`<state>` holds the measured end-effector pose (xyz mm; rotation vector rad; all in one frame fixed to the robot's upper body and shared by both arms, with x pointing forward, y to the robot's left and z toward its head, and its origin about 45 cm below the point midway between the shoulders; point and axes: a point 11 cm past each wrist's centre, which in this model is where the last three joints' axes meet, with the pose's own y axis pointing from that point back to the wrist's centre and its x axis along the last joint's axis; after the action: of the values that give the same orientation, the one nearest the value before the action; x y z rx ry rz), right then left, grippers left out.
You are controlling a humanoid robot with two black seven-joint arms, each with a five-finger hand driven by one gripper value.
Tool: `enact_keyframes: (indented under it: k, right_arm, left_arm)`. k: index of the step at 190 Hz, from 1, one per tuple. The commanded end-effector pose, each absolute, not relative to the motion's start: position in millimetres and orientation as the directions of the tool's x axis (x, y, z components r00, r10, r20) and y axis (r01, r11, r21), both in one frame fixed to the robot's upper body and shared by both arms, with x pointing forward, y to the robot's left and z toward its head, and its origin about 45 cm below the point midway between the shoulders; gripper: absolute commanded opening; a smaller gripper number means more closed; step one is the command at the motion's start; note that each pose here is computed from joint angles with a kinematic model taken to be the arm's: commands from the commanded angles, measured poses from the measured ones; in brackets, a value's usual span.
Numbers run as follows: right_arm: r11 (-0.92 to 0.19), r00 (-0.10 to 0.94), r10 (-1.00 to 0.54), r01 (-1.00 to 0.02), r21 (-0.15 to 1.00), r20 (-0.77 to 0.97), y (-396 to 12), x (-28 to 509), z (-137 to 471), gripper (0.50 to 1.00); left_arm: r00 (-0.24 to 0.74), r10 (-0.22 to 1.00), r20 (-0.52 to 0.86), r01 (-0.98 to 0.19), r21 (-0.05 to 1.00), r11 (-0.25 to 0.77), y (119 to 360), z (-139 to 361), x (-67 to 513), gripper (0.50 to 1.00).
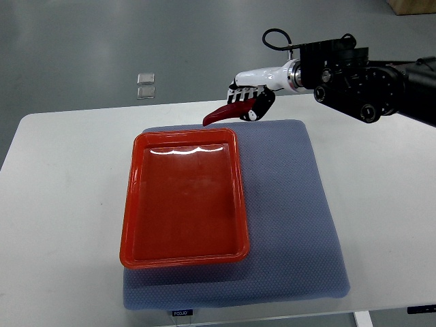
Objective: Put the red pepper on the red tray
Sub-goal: 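Lift the pepper with the right hand and carry it over the tray, then lower the pepper into the red tray and open the right hand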
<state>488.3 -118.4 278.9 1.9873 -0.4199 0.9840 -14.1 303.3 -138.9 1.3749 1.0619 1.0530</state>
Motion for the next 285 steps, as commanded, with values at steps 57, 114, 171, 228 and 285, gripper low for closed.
enact_keyframes:
  k: [57,114,171,228,285]
  right_arm:
    - [-0.624,0.650,0.094,-0.552,0.553,0.754,-68.6,467.3,238.6,0.500]
    - [-0.595,0.657,0.035,-0.591,0.544,0.753,-87.4,463.6,204.8,0.500]
    - [-0.598,0.657,0.007,-0.601,0.530,0.754,-89.6,460.0,195.4,0.500]
    - [-0.665,0.677,-0.014,-0.556,0.498,0.736,-76.4,444.9,187.9,0.570]
    - [-0.708,0.708,-0.006,-0.502,0.497,0.706,-67.8,428.0,175.6,0.613]
  left_arm:
    - [0.216,0.976,0.039,0.046,0.998,-0.050,303.5,-138.9,-14.0,1.000]
    - [0.219,0.975,0.036,0.049,0.998,-0.048,302.9,-138.9,-14.5,1.000]
    - [0.218,0.975,0.033,0.048,0.998,-0.045,302.5,-138.9,-13.5,1.000]
    - [0.219,0.976,0.020,0.048,0.998,-0.031,301.4,-138.9,-12.0,1.000]
    - [0.219,0.976,0.020,0.048,0.998,-0.031,301.8,-138.9,-12.0,1.000]
